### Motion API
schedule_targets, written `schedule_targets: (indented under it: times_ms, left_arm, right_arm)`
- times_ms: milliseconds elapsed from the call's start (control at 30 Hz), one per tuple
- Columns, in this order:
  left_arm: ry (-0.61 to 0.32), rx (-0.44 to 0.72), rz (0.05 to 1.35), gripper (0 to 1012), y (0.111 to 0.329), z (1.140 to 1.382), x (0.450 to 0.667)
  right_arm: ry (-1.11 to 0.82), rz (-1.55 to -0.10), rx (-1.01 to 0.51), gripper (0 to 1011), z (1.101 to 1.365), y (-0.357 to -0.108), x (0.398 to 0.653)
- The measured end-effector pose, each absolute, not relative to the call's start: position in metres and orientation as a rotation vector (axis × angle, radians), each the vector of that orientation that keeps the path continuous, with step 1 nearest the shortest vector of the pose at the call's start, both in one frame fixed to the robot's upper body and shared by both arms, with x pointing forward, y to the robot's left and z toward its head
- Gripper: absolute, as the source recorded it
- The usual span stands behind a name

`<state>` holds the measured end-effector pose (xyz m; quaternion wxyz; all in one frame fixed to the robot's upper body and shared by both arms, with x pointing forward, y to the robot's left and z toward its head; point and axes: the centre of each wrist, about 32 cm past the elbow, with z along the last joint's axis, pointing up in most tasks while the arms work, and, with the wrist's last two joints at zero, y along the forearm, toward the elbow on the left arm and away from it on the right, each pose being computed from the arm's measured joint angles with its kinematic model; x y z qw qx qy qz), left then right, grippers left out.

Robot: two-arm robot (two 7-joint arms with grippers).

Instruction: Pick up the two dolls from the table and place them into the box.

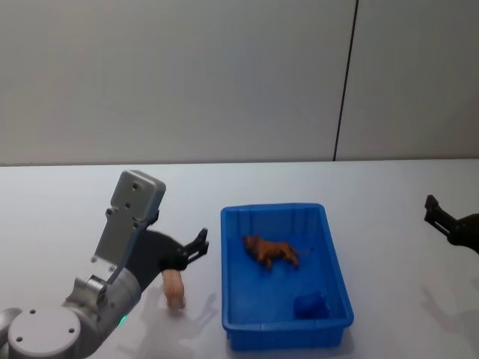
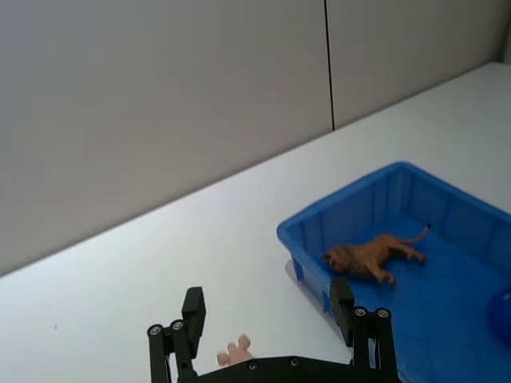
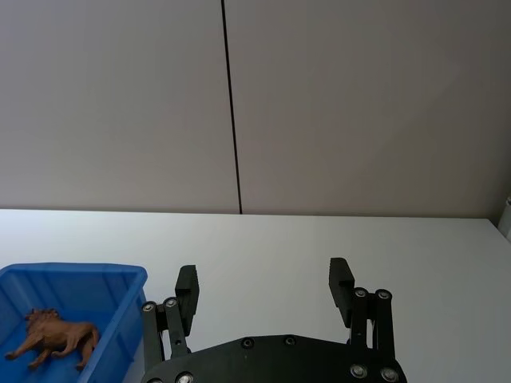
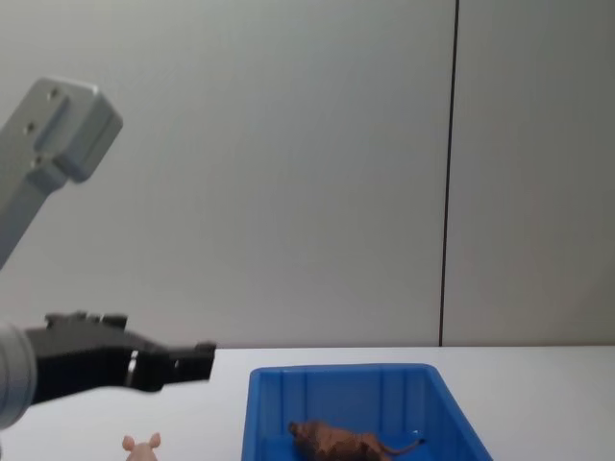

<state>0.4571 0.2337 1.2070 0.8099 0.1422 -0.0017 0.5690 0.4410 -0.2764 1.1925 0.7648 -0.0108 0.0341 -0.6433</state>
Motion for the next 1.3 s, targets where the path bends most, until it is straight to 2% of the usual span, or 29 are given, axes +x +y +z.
schedule_targets:
  times_ms: [367, 833, 1300]
  left_arm:
    - [0.142, 0.407, 1.220, 1001, 0.239, 1.200, 0.453]
    - [0.338, 0.473, 1.216, 1001, 0.239, 1.179, 0.464]
    - [0.415, 0.478, 1.237, 1001, 0.237, 1.165, 0.481]
  right_arm:
    - [0.077, -1.413, -0.019, 1005, 1.192, -0.278, 0.439]
    - [0.079, -1.421, -0.016, 1005, 1.192, -0.279, 0.438]
    - [0.078, -1.423, -0.015, 1005, 1.192, -0.280, 0.437]
